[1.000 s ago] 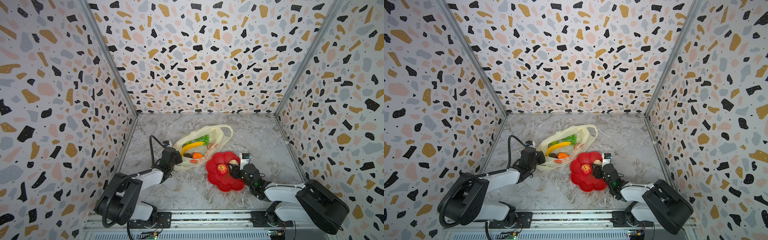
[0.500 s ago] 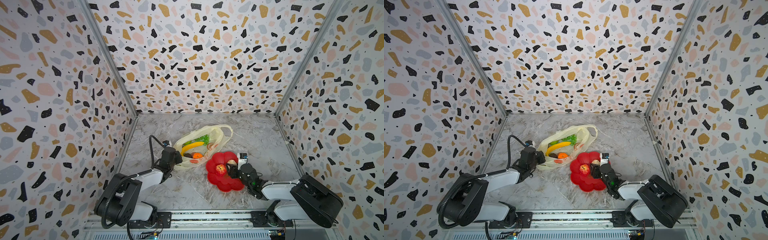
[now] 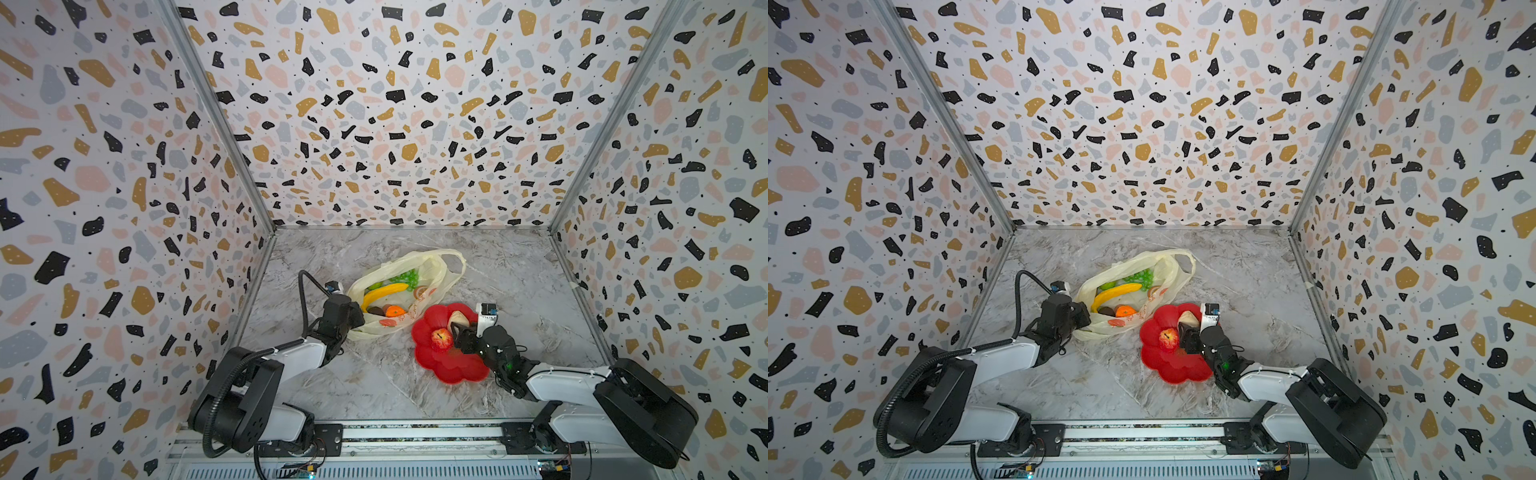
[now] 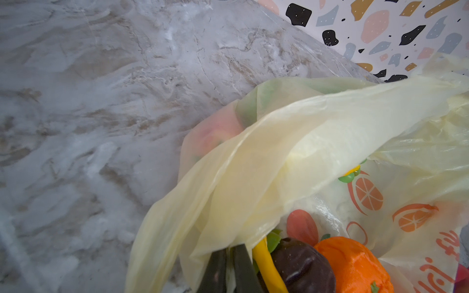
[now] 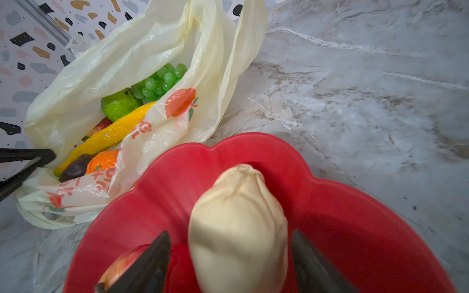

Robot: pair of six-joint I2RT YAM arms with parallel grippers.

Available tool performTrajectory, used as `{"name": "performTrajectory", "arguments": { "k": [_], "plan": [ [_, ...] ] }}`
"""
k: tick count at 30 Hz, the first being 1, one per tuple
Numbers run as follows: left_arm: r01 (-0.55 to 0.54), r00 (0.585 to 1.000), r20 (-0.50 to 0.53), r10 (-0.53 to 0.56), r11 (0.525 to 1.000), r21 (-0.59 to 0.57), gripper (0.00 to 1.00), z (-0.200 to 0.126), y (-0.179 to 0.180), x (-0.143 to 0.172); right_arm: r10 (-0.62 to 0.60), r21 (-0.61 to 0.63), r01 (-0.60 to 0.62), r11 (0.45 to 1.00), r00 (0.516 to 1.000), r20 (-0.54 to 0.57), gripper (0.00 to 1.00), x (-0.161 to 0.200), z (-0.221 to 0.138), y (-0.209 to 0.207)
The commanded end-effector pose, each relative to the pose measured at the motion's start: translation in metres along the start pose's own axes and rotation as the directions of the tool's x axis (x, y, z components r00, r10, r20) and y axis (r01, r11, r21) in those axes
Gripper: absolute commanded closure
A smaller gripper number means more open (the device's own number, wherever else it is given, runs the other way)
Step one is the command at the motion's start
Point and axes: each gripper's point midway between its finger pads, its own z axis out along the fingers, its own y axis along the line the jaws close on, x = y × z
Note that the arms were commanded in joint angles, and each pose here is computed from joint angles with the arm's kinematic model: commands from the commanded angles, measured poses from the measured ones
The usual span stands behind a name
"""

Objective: Take fruits out of the plastic bag
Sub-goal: Place the fruit on the plate.

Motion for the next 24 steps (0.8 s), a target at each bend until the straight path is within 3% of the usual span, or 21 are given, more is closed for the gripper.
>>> {"name": "performTrajectory", "arguments": {
  "k": [1, 13, 24],
  "plan": [
    [-0.004, 0.999, 0.048, 0.004, 1.000, 0.001, 0.91, -0.003, -0.002, -0.016, -0.007, 0.029, 0.007, 1.000, 1.000, 0.006, 0.28, 0.002, -0.006, -0.006],
    [-0.004, 0.999, 0.047, 0.004, 1.000, 0.002, 0.91, -0.003, -0.002, -0.015, -0.023, 0.018, 0.023, 1.000, 0.999, 0.041, 0.28, -0.018, -0.015, 0.002],
    [0.003, 0.999, 0.044, -0.004, 1.000, 0.015, 0.91, -0.003, -0.004, -0.014, -0.155, -0.121, 0.153, 0.981, 0.988, -0.007, 0.28, -0.061, -0.007, 0.061]
  ]
}}
